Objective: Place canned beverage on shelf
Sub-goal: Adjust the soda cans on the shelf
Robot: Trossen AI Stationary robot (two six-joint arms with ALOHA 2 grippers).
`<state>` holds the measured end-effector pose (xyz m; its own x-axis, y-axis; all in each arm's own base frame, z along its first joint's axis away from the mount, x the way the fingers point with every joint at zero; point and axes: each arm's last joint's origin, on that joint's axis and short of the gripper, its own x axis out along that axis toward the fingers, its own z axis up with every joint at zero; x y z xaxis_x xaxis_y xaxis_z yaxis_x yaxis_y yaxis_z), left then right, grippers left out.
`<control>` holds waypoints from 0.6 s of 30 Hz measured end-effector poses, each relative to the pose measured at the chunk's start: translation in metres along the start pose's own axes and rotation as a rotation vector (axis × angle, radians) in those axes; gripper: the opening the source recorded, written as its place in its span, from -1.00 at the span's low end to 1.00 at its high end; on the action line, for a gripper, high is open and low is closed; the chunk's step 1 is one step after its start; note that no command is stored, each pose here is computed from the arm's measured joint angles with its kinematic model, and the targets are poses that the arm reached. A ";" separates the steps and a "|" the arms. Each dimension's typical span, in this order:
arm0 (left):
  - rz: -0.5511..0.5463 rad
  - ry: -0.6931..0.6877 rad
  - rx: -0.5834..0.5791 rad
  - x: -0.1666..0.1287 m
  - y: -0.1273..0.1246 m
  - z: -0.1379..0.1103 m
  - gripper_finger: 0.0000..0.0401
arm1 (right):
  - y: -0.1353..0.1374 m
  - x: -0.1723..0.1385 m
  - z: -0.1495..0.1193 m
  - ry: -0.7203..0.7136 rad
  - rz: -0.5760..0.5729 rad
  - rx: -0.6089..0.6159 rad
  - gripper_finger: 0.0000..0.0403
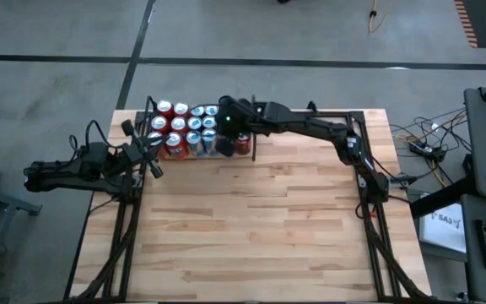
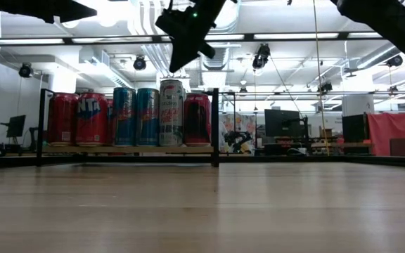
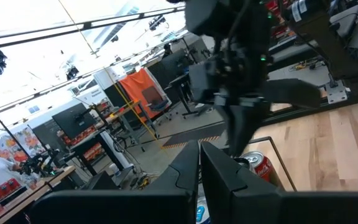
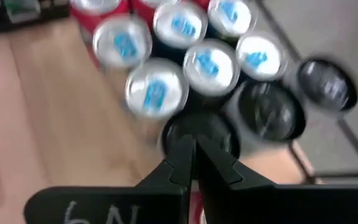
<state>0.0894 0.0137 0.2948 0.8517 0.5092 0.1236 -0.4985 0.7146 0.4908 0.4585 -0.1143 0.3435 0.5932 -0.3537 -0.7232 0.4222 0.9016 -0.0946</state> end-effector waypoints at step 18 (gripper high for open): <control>0.000 0.000 0.000 0.000 0.000 0.000 -1.00 | 0.012 -0.009 -0.031 0.303 -0.029 0.039 -0.95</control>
<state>0.0895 0.0137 0.2948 0.8518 0.5090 0.1236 -0.4983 0.7147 0.4908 0.4368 -0.0927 0.3276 0.3515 -0.2829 -0.8924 0.4654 0.8799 -0.0957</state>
